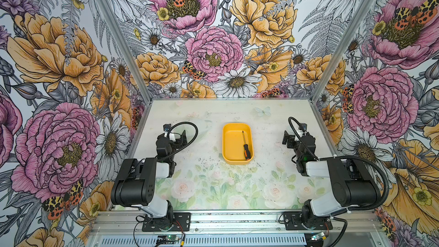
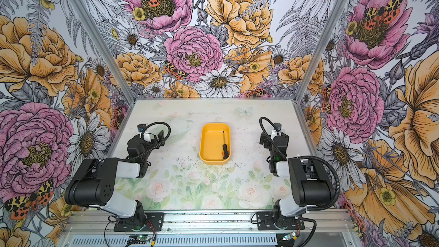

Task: Put the screwdriver in the bin
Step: Reset both arms

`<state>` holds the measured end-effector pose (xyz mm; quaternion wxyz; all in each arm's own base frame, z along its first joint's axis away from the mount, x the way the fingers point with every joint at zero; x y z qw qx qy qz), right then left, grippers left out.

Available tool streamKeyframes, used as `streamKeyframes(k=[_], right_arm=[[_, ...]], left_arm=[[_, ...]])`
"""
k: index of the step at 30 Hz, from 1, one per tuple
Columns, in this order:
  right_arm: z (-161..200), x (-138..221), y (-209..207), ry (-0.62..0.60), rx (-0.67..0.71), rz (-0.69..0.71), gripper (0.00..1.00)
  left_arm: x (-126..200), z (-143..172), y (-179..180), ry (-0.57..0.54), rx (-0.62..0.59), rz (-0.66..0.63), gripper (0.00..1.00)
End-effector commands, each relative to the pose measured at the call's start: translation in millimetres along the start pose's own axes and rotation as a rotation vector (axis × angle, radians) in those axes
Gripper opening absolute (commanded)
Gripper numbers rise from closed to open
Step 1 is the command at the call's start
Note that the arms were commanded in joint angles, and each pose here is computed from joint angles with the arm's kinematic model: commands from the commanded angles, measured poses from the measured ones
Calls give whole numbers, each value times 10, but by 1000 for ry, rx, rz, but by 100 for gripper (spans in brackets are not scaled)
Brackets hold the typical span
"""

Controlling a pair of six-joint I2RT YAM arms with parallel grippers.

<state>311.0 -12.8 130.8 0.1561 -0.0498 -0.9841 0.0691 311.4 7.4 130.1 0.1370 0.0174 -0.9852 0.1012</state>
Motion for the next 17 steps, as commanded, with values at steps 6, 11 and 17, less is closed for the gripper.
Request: streamKeyframes(k=[6,11,17], right_arm=[[-71,-37,-12,-21,3,3,99],[-72,-44,-10,-19,3,1,99],[-73,-37,-10,-21,2,2,100]], left_arm=[[-29,-100,15,-41,6,-7,99],[-29,-99,17,-40,6,-7,99],[-29,-98,15,-40,6,-6,99]])
Point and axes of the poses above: each gripper's point midway between its finger pads, its own x axis back along the fingers, its own y axis along the line the jaws close on, z = x × y, the point moved 9 cm from there along x, back along the fingers, and after that the axes turned 8 degrees about x, right-handed, at the moved point
